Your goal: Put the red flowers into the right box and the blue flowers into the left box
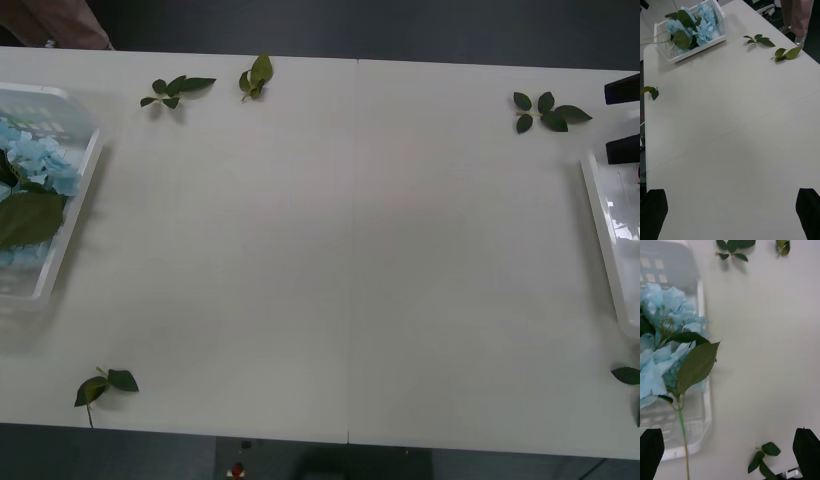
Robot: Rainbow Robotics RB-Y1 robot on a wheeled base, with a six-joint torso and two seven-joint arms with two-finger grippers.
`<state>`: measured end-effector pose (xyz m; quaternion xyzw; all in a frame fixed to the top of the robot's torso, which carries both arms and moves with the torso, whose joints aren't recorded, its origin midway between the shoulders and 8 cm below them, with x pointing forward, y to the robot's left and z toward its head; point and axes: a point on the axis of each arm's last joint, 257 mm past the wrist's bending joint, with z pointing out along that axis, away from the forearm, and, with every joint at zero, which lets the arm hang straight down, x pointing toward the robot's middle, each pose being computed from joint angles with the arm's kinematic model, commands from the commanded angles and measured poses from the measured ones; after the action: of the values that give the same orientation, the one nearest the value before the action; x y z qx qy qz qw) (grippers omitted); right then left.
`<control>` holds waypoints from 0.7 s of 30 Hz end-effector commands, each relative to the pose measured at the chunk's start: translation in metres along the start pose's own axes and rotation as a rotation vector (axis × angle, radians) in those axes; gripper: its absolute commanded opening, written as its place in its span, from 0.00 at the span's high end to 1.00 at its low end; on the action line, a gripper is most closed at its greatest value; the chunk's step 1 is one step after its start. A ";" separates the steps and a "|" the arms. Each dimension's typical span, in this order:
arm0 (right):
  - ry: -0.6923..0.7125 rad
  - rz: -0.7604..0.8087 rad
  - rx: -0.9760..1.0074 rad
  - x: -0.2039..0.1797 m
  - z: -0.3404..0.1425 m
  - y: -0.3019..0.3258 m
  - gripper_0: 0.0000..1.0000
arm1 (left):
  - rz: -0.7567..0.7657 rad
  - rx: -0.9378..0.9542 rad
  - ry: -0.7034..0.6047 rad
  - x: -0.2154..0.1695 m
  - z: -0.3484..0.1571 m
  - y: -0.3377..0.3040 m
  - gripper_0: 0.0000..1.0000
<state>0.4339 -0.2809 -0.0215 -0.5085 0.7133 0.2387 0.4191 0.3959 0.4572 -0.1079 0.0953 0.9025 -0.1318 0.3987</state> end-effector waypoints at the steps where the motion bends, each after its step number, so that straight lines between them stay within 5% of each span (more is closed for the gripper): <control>1: 0.008 -0.123 0.002 0.004 -0.024 -0.007 0.00 | 0.011 0.050 -0.064 -0.023 0.008 -0.025 0.00; 21: 0.006 -0.030 0.000 0.035 -0.063 -0.016 0.00 | 0.155 0.317 -0.335 -0.105 0.070 -0.191 0.00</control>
<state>0.4226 -0.3439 -0.0348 -0.5142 0.7083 0.2499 0.4140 0.4624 0.2776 -0.0684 0.1889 0.8001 -0.2344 0.5189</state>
